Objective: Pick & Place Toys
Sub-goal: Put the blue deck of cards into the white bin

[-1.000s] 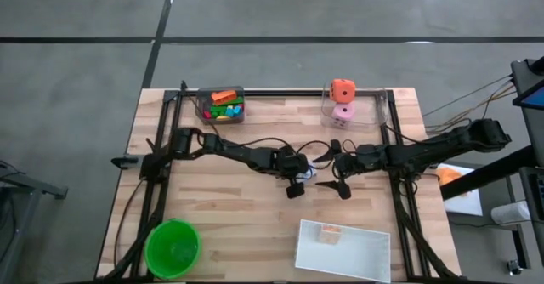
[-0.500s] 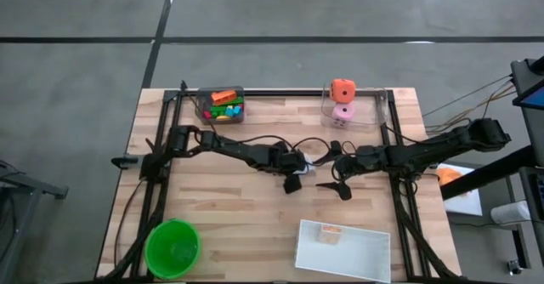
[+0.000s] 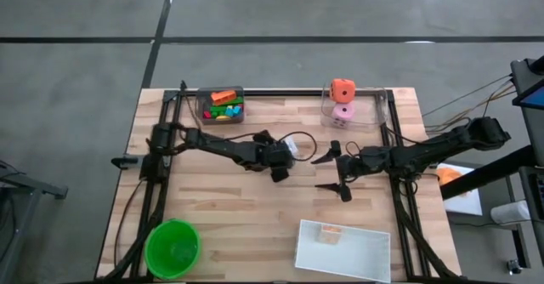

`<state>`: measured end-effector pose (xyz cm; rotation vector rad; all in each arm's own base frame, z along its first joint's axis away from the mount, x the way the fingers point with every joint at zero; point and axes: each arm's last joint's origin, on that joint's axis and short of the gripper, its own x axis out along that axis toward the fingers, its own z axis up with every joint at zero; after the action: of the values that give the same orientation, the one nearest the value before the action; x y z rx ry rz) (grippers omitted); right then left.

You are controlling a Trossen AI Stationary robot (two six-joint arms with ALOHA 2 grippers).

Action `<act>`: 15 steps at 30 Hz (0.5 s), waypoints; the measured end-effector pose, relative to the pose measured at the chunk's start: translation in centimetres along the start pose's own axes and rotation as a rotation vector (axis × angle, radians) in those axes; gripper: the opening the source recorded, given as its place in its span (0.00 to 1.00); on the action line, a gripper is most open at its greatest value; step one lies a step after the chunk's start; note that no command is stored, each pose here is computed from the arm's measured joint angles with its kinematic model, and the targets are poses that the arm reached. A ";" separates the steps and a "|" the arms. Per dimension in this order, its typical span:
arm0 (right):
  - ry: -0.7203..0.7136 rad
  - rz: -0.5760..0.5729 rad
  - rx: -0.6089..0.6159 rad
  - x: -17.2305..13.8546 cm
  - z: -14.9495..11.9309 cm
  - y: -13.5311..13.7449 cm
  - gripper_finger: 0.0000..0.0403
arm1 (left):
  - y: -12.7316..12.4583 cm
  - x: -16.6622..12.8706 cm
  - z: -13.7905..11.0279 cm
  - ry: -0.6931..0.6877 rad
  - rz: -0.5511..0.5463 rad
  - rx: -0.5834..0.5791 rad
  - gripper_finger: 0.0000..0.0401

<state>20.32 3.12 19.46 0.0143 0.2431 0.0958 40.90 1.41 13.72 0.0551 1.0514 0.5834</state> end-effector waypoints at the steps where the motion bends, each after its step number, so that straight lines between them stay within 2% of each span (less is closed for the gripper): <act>1: -0.010 0.001 0.006 0.0 0.1 0.0 0.90 | 0.2 -0.5 -0.3 -0.020 0.022 -0.008 0.75; 6: -0.046 0.003 0.056 0.0 0.4 0.2 0.90 | 1.0 -2.8 -2.3 -0.148 0.038 -0.063 0.75; 11: -0.054 -0.106 0.178 0.0 0.4 -0.2 0.90 | 1.9 -5.0 -4.3 -0.319 -0.003 -0.146 0.75; 15: -0.070 -0.186 0.253 0.0 0.5 -0.8 0.90 | 1.9 -5.8 -5.5 -0.430 -0.044 -0.167 0.75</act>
<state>20.52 2.30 19.93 0.2454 0.1848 -0.1205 33.42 -0.98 16.19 0.0095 0.5834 0.5850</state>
